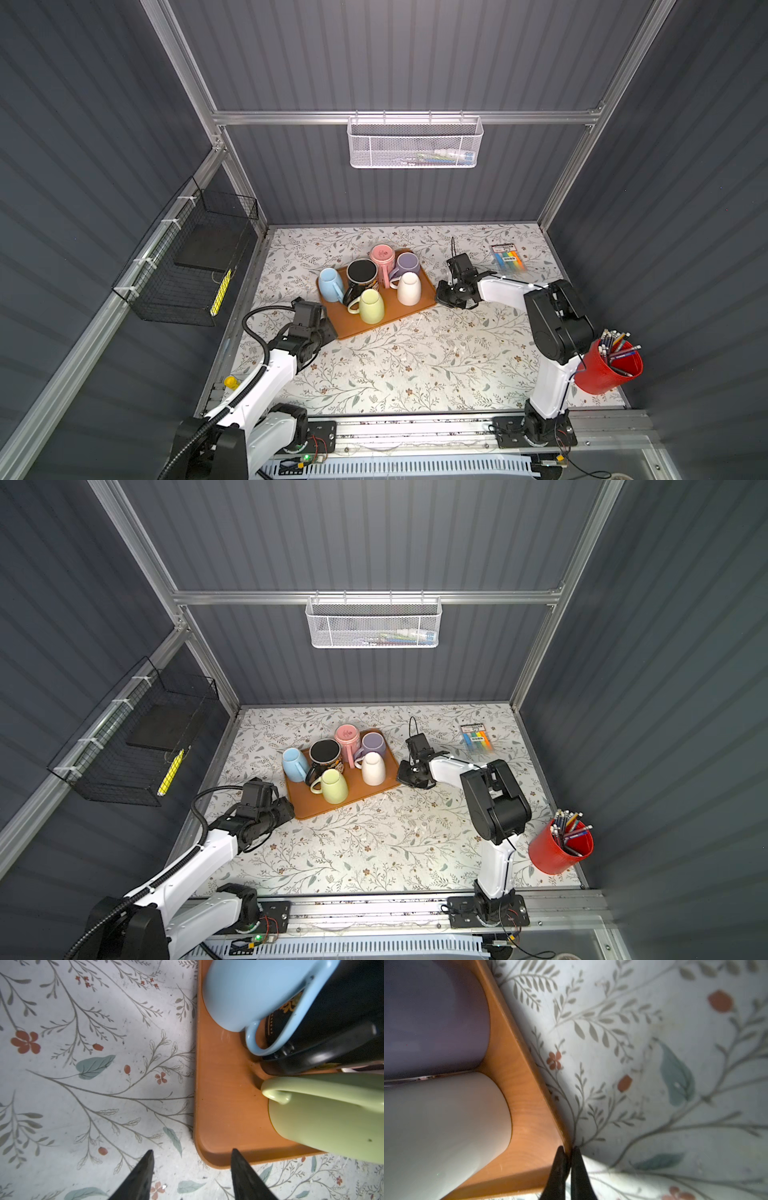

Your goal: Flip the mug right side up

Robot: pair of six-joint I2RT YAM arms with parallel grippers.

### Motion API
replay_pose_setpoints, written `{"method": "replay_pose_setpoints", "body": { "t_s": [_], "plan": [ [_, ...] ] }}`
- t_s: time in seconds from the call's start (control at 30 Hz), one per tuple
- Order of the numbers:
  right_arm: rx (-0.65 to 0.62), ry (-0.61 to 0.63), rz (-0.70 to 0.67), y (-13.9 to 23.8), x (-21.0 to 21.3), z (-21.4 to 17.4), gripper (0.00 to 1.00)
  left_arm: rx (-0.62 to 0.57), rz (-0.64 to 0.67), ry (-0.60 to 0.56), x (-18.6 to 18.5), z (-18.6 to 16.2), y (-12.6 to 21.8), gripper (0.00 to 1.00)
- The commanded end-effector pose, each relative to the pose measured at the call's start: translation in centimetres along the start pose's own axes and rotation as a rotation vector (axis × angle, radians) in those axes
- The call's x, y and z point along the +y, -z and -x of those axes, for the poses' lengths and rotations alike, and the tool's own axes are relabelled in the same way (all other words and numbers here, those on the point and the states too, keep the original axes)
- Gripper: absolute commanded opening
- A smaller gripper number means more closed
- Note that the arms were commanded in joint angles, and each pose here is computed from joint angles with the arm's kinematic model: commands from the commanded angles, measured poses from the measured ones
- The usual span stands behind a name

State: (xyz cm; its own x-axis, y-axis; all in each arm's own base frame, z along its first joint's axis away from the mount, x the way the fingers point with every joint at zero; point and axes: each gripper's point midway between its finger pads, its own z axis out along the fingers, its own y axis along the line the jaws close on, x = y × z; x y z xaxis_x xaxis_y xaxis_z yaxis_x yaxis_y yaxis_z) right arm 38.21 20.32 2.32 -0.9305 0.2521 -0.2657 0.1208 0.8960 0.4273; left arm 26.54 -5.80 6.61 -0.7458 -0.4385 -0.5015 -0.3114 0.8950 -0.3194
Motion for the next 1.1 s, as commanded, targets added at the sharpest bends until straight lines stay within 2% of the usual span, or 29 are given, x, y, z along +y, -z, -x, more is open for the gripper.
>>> {"method": "replay_pose_setpoints", "body": {
  "t_s": [0.0,0.27,0.43,0.57,0.67,0.8,1.07],
  "plan": [
    [0.02,0.036,-0.014,1.3,-1.2,-1.8,0.0,0.025,-0.009,-0.014,0.1,-1.0,-0.3,0.56],
    [0.041,0.029,-0.037,2.1,-3.7,-5.0,0.0,0.055,-0.014,-0.016,0.0,-1.7,-1.4,0.5],
    [0.017,0.028,-0.001,2.9,-3.7,-4.7,0.0,0.054,-0.012,-0.025,-0.3,-1.2,-1.8,0.46],
    [-0.003,0.036,0.085,4.1,-2.5,-3.0,0.23,0.047,0.001,-0.024,-0.4,-0.7,-2.1,0.43],
    [-0.008,0.079,0.155,5.0,-1.1,-1.6,0.32,0.043,0.011,-0.013,-0.4,-0.6,-2.5,0.38],
    [-0.024,0.131,0.189,5.3,0.3,0.4,0.37,0.05,0.023,0.001,-0.4,-0.6,-3.3,0.34],
    [0.033,0.166,0.196,2.7,1.9,2.9,0.38,0.046,0.063,0.005,-0.4,0.3,-4.5,0.31]
  ]
}}
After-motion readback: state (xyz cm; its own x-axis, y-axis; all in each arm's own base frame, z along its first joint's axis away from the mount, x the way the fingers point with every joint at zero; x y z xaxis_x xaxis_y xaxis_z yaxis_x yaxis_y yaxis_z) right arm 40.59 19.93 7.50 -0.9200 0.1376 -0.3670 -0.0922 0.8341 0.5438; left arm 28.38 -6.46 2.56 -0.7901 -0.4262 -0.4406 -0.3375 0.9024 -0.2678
